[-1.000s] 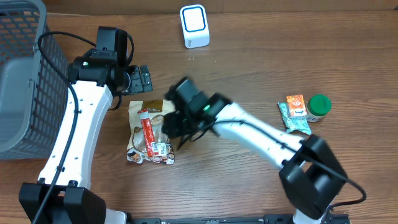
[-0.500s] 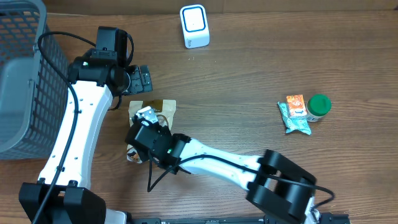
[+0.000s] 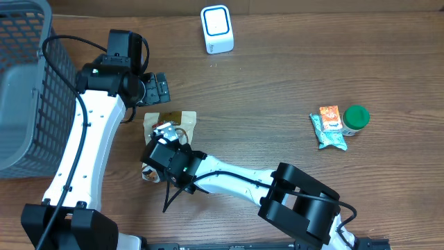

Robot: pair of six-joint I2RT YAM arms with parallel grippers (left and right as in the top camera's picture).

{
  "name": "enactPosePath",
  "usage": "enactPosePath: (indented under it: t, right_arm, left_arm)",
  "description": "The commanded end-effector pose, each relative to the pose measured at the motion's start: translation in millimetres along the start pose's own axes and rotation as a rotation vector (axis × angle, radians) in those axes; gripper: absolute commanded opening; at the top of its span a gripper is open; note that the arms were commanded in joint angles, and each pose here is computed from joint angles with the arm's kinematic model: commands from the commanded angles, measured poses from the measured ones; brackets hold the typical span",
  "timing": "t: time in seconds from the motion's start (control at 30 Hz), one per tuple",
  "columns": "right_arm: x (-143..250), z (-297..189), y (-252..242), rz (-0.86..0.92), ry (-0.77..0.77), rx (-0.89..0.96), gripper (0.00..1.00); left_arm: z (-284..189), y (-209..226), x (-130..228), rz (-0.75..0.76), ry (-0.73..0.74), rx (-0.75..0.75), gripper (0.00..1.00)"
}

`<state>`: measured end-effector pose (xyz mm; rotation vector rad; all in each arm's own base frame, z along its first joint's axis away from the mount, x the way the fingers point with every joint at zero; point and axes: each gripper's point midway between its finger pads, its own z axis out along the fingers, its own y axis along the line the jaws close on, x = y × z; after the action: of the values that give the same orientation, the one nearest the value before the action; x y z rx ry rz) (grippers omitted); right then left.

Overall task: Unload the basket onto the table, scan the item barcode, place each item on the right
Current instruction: 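Open the right gripper and move it to the red stick on the treat bag, then grasp the red stick and pull it off the treat bag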

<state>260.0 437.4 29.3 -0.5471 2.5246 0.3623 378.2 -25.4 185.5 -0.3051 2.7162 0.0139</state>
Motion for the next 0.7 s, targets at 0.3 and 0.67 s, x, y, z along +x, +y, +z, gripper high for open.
enactPosePath:
  t: [0.3,0.67]
  right_arm:
    - [-46,-56,-30,-0.252,-0.091,0.109,0.04]
    - [-15,-56,-143,-0.286,0.199,0.309,0.05]
  left_arm:
    - [-2,-5,-4,-0.009,-0.01,0.012,1.0]
    - [-2,-5,-4,-0.009,-0.01,0.012,1.0]
